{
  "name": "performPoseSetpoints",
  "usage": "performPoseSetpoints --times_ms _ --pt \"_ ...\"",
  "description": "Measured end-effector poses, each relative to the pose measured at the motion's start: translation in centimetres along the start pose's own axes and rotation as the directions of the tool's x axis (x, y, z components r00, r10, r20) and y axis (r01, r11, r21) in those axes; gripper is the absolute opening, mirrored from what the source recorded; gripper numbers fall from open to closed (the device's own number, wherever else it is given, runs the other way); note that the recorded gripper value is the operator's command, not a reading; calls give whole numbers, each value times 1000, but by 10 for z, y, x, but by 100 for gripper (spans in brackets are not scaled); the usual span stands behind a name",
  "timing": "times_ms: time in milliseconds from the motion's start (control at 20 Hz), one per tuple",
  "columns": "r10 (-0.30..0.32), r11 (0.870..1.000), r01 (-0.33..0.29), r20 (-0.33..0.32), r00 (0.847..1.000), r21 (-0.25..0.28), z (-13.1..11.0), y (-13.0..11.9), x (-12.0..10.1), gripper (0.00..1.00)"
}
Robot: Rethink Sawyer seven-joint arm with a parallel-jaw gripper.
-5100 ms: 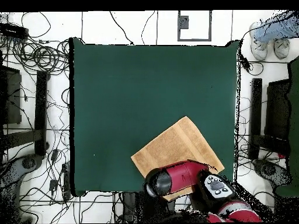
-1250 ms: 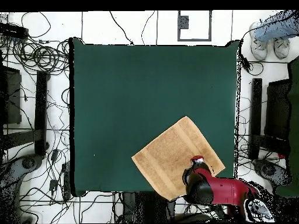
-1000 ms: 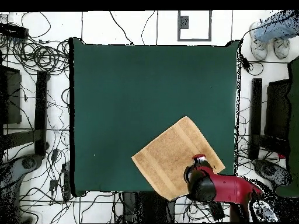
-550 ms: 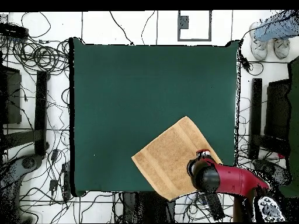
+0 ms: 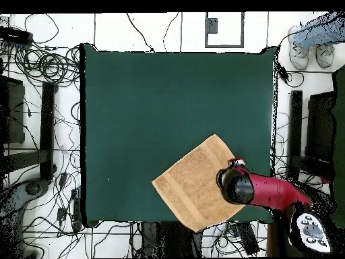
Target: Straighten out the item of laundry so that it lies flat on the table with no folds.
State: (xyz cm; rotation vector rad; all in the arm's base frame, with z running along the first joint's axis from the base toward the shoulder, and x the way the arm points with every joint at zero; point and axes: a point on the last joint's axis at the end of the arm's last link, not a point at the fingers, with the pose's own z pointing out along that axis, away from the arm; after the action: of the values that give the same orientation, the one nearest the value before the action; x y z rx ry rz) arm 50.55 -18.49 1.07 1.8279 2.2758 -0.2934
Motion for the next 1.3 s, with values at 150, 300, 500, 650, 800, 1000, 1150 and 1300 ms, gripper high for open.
performPoseSetpoints --times_ms 150,300,500,650,800,1000,1150,1300 --pt "33 999 -33 -9 999 -6 1 17 -1 0" --pt "58 998 -58 -20 998 -16 -1 27 -1 0" --pt "98 994 -101 -54 994 -40 -3 42 2 0" --pt "124 990 -129 -85 989 -56 -4 53 6 0" --pt "149 984 -160 -125 981 -75 -4 65 10 0" --pt "161 981 -175 -149 976 -85 -4 71 13 0" --pt "158 980 -175 -163 974 -91 -4 75 17 0" --pt "152 981 -170 -174 973 -94 -3 78 24 0"
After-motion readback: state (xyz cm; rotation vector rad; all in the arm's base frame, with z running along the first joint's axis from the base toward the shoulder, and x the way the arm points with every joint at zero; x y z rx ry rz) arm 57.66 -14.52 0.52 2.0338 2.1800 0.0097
